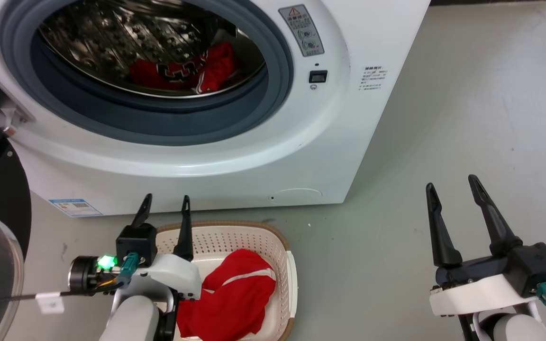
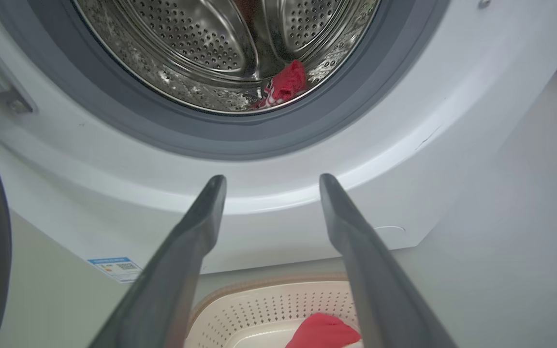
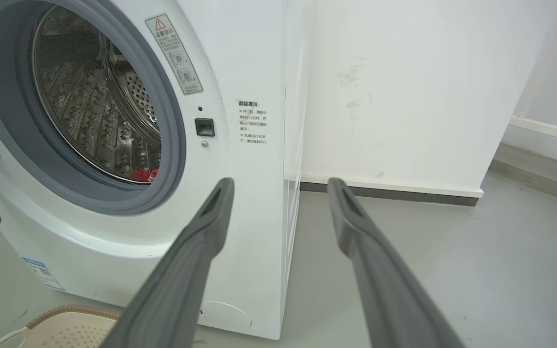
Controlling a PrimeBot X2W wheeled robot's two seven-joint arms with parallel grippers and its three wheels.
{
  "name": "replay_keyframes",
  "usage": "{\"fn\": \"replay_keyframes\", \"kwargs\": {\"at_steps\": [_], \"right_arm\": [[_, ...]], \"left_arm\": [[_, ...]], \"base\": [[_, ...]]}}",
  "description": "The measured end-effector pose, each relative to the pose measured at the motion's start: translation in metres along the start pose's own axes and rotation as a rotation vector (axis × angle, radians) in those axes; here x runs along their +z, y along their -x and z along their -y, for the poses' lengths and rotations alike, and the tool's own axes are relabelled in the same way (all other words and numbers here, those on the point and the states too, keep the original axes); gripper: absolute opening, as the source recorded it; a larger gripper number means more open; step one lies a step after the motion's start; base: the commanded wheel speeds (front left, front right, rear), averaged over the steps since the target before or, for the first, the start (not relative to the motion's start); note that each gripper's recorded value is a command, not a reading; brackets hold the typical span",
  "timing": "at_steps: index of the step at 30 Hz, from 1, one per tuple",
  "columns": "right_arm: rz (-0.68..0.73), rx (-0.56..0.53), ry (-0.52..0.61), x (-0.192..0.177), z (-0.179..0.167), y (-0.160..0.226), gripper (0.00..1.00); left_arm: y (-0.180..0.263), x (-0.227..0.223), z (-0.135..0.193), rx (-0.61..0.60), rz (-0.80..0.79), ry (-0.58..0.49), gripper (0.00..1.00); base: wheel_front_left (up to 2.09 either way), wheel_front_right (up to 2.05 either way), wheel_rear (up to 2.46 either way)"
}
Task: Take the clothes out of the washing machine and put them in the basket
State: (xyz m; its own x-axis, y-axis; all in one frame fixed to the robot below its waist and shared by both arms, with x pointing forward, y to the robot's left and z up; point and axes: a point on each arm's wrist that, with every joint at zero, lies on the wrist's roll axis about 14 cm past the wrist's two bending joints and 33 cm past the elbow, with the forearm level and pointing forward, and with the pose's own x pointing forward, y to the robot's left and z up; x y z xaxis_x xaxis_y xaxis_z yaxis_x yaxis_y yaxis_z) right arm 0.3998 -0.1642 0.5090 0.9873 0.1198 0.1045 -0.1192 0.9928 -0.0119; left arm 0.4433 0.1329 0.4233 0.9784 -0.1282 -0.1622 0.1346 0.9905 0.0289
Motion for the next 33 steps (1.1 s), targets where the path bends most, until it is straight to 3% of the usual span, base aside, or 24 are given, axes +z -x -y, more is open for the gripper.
{"fn": "replay_keyframes", "kwargs": {"at_steps": [9, 15, 23, 33], "right_arm": [[0.030, 0.010, -0.002, 0.012, -0.005, 0.008, 1.00], [0.021, 0.003, -0.008, 0.010, -0.003, 0.009, 1.00], [0.011, -0.015, -0.010, 0.004, 0.005, -0.001, 1.00], [-0.011, -0.055, -0.010, -0.013, 0.023, -0.022, 1.00]], "left_arm": [[0.021, 0.065, -0.027, 0.123, 0.213, 0.012, 1.00], [0.014, 0.079, -0.032, 0.131, 0.256, 0.028, 1.00], [-0.037, 0.094, -0.025, 0.062, 0.286, 0.023, 1.00], [-0.135, 0.098, -0.016, -0.056, 0.257, -0.058, 1.00]], "base": [[0.00, 0.00, 0.00], [0.00, 0.00, 0.00], [0.00, 0.00, 0.00], [0.00, 0.00, 0.00]]}}
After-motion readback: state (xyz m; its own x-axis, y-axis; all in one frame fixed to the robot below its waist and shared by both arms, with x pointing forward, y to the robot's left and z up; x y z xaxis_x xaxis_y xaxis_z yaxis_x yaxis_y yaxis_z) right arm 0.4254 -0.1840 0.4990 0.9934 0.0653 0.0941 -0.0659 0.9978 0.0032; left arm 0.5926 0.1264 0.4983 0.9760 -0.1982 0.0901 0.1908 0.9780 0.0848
